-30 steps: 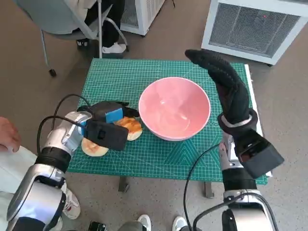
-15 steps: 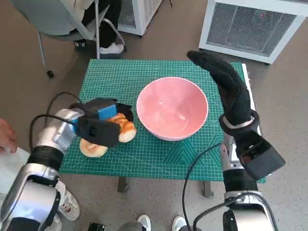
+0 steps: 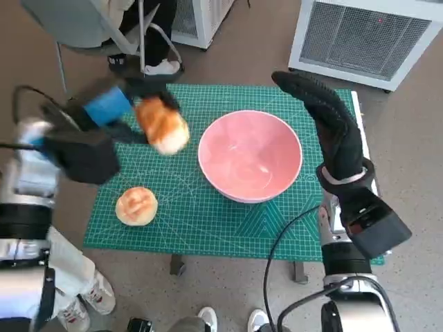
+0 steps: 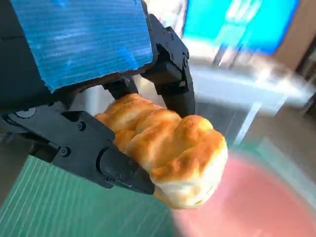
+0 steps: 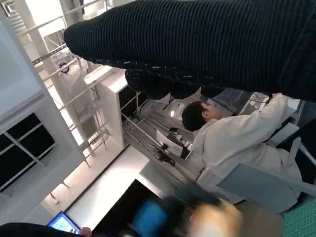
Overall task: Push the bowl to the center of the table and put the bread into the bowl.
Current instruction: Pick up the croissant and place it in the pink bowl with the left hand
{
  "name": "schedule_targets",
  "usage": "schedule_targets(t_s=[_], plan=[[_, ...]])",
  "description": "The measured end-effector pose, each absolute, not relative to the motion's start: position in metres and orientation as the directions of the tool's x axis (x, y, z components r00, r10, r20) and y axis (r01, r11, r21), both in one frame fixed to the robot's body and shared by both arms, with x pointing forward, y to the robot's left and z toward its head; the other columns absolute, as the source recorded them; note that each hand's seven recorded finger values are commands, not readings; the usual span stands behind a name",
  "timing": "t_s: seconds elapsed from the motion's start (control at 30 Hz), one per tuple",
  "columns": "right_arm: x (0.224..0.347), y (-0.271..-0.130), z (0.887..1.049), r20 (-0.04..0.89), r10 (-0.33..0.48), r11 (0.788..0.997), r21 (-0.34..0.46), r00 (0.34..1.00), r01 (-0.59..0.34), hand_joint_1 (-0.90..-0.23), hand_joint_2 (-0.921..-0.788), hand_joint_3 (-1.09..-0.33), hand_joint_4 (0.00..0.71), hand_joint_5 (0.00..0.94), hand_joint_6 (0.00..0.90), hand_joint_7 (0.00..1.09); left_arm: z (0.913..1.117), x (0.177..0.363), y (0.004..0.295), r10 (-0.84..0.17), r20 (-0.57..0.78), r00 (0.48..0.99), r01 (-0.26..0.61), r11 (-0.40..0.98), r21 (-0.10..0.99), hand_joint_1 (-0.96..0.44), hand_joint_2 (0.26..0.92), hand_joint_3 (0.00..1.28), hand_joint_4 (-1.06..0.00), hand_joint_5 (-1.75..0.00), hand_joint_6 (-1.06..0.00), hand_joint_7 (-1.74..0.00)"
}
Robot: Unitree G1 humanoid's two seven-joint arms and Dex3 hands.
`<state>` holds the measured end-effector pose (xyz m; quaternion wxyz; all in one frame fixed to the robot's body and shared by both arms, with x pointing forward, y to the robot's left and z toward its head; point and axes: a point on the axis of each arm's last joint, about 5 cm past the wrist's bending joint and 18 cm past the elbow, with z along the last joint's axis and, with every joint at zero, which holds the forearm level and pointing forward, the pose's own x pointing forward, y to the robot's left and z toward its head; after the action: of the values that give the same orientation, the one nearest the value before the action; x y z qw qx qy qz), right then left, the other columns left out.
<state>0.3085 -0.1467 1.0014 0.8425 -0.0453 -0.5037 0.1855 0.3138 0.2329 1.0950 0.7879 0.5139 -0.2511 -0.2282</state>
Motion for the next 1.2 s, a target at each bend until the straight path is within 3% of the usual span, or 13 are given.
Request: schedule_targets(t_s=[0.27,0.53,0.6,0.73,1.0,1.07,1.1,1.17,1.2], plan=[[0.309,-0.147,1.001,0.833,0.356,0.928,-0.26,0.424,-0.267,-0.587,-0.921,-0.798,0.302,0.065,-0.001,0.74,1.095,0.313,0.2,-0.683,0.28,0.674,0.036,0.409,0.912,0.0,0.92,0.05,-0.69,-1.09,-0.66,-1.21],[0.309,-0.149,1.001,0.839,0.34,0.932,-0.241,0.425,-0.269,-0.583,-0.921,-0.795,0.3,0.068,-0.001,0.74,1.085,0.324,0.158,-0.763,0.265,0.589,0.065,0.371,0.926,0.0,0.92,0.05,-0.67,-1.09,-0.68,-1.2],[0.309,-0.15,1.001,0.84,0.338,0.933,-0.238,0.424,-0.271,-0.583,-0.921,-0.793,0.299,0.068,-0.001,0.74,1.082,0.329,0.15,-0.776,0.236,0.585,0.082,0.346,0.935,0.0,0.92,0.06,-0.66,-1.11,-0.68,-1.2],[0.309,-0.151,1.001,0.841,0.336,0.933,-0.236,0.424,-0.272,-0.584,-0.921,-0.789,0.3,0.07,-0.001,0.74,1.074,0.339,0.139,-0.783,0.17,0.598,0.133,0.306,0.943,0.0,0.921,0.08,-0.61,-1.35,-0.72,-0.97],[0.309,-0.155,1.0,0.844,0.323,0.936,-0.219,0.428,-0.274,-0.593,-0.921,-0.782,0.301,0.074,-0.001,0.74,1.053,0.351,0.125,-0.779,0.028,0.627,0.229,0.219,0.949,0.0,0.921,0.14,-0.53,-1.21,-0.62,-1.28],[0.308,-0.155,1.0,0.844,0.322,0.937,-0.217,0.429,-0.275,-0.593,-0.921,-0.78,0.301,0.074,-0.001,0.74,1.049,0.353,0.123,-0.774,-0.001,0.633,0.255,0.207,0.945,-0.2,0.921,0.26,-0.4,-0.81,-0.47,-1.44],[0.308,-0.155,1.0,0.844,0.321,0.937,-0.217,0.429,-0.275,-0.592,-0.921,-0.78,0.301,0.074,-0.001,0.74,1.046,0.354,0.123,-0.772,-0.017,0.635,0.27,0.202,0.941,-0.19,0.9,0.26,-0.34,-0.71,-0.38,-1.31],[0.308,-0.156,0.999,0.845,0.32,0.937,-0.216,0.429,-0.275,-0.592,-0.921,-0.779,0.301,0.075,-0.001,0.74,1.042,0.355,0.122,-0.767,-0.068,0.638,0.311,0.176,0.934,-0.15,0.876,0.19,-0.2,-0.36,-0.18,-0.86],[0.308,-0.156,0.999,0.845,0.32,0.937,-0.216,0.428,-0.274,-0.592,-0.921,-0.779,0.301,0.075,-0.001,0.74,1.041,0.356,0.122,-0.763,-0.095,0.639,0.331,0.162,0.93,-0.15,0.876,0.17,-0.17,-0.29,-0.14,-0.79]])
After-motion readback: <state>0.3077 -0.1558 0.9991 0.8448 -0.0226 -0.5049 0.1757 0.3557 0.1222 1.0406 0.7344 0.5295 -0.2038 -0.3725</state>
